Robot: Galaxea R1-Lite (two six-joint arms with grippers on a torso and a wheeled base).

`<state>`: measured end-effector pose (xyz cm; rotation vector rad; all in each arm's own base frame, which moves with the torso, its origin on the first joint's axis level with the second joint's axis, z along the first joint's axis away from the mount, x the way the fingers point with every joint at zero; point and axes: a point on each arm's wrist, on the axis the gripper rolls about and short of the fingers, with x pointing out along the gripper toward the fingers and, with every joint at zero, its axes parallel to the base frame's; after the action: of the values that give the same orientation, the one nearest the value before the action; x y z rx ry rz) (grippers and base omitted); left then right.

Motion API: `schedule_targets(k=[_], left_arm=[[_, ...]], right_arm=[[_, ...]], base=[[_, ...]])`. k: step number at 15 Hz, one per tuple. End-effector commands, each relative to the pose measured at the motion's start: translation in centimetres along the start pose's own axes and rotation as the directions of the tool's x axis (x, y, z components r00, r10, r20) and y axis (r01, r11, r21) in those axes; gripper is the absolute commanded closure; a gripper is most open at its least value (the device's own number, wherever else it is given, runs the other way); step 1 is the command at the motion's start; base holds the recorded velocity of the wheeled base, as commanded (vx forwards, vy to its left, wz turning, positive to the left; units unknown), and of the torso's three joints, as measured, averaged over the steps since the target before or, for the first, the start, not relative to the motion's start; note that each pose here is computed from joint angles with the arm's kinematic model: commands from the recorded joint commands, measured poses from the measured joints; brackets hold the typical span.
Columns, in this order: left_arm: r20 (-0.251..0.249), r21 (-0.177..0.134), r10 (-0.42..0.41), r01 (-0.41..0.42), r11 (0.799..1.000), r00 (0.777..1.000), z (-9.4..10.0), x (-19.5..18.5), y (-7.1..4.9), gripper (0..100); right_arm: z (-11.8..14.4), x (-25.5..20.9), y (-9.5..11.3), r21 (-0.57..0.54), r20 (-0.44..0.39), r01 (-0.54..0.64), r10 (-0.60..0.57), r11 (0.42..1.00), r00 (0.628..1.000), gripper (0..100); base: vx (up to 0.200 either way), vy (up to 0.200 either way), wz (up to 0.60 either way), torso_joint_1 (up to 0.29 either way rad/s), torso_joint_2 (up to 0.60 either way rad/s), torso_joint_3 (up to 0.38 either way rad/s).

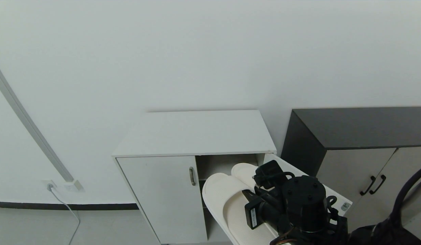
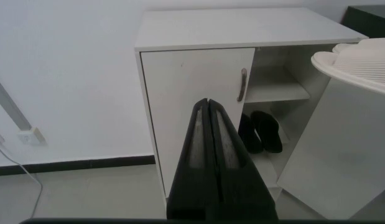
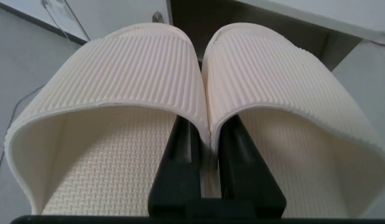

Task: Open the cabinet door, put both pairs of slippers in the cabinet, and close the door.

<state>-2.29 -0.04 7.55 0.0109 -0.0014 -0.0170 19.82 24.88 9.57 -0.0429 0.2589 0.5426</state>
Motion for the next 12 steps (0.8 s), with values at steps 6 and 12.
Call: schedule_targets(k=[6,12], left_arm=[[-0.001,0.0,0.0,0.0,1.0,1.0,0.0,0.01,0.0,100],[-0.001,0.0,0.0,0.0,1.0,1.0,0.0,0.01,0.0,100]], right_arm=[[-0.34,0.0,-0.03,-0.007,-0.005,0.0,0.0,1.0,1.0,100],[-0.35,-0.03,0.01,-0.007,-0.003,-0.002,0.002,1.0,1.0,100]], base=[[0.0,0.0,0.0,-0.165,0.37,0.207],[0.0,0.0,0.0,-0.206,0.49,0.273]])
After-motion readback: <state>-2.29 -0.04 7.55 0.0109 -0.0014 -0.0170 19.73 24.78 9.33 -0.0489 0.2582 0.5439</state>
